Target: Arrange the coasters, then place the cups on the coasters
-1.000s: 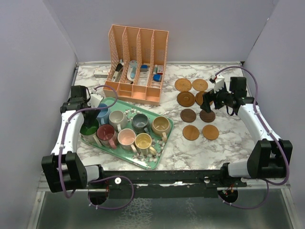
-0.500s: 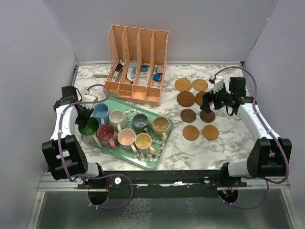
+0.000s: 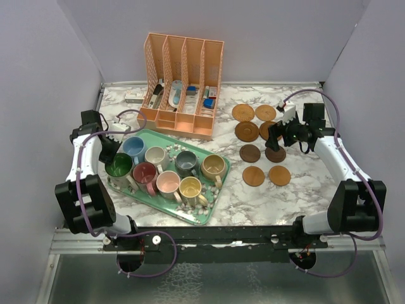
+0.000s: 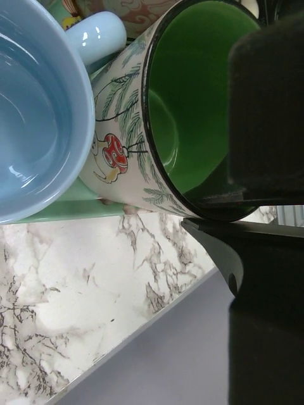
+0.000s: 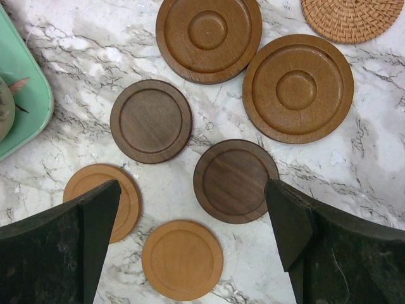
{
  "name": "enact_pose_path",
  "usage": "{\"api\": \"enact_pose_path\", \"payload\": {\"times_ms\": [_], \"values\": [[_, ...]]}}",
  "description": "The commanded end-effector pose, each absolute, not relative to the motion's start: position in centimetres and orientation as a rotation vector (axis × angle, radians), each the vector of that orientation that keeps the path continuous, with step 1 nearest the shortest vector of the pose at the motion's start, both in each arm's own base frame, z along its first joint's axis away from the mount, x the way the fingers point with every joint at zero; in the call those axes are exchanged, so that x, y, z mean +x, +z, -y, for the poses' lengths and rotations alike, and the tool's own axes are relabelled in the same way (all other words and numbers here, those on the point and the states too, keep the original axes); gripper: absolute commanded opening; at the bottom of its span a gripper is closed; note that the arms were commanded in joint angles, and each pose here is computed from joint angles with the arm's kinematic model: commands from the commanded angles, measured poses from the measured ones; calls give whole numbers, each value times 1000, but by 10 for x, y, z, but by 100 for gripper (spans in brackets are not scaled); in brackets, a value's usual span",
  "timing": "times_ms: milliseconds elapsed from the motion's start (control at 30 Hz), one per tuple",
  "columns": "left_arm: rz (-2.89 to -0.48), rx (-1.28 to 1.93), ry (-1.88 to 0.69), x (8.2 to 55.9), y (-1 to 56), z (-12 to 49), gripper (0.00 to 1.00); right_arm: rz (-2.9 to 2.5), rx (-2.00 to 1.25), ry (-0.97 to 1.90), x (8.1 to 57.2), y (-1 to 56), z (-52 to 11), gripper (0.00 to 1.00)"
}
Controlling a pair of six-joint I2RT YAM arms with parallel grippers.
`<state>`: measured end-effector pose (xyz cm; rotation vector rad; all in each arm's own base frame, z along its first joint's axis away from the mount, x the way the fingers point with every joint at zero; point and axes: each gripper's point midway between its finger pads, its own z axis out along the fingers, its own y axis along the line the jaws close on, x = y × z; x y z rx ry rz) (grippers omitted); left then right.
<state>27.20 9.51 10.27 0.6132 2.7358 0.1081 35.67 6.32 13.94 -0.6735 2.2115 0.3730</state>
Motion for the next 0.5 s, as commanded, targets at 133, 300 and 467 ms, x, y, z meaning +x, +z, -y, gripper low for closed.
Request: {"api": "enact_pose_path", "payload": {"times_ms": [133, 300, 467], "values": [[-2666, 837, 298, 285, 147, -121, 0, -2202, -694, 421, 356, 138, -71, 100], [-2619, 932, 405, 292, 182, -130, 0, -2193, -690, 447, 356, 141, -74, 99], [-2495, 955, 515, 312, 236, -126, 0, -2146, -697, 470, 358, 153, -80, 97]]}}
